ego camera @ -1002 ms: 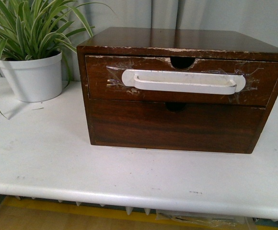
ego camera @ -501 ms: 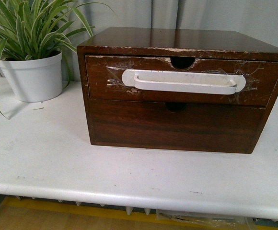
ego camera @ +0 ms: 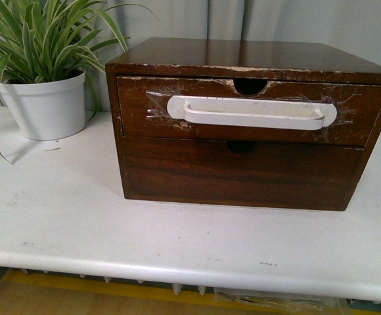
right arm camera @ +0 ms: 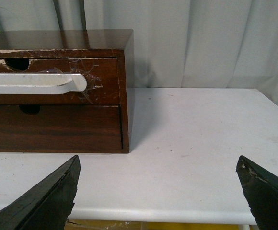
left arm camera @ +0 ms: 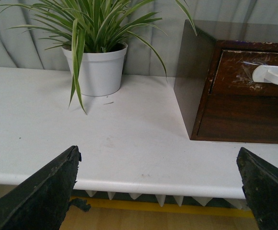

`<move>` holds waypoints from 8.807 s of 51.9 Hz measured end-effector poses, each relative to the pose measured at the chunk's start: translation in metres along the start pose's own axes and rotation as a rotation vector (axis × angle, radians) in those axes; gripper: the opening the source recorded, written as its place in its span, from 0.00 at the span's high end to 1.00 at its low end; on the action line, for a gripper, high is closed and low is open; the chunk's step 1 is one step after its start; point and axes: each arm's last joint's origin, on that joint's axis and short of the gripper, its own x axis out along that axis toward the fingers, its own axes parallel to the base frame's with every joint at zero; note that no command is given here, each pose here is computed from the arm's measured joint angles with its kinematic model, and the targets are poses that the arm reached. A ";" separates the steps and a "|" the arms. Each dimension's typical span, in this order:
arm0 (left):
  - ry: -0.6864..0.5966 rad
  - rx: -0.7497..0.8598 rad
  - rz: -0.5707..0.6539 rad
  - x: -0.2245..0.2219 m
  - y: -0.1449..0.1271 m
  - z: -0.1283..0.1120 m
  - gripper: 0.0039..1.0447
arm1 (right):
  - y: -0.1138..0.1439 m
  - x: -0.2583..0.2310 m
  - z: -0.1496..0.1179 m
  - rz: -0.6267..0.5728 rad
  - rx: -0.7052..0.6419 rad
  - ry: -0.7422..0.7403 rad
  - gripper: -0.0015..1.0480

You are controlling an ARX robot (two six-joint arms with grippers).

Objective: Open drawer

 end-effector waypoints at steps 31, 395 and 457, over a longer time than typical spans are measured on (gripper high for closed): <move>0.000 0.000 0.000 0.000 0.000 0.000 0.06 | 0.000 0.000 0.000 0.000 0.000 0.000 0.09; 0.010 0.003 0.003 0.007 0.000 0.001 0.96 | 0.000 0.000 0.000 -0.002 0.001 0.001 0.99; -0.003 0.000 0.003 0.000 0.000 0.000 0.06 | 0.000 0.000 0.000 -0.003 0.001 0.001 0.07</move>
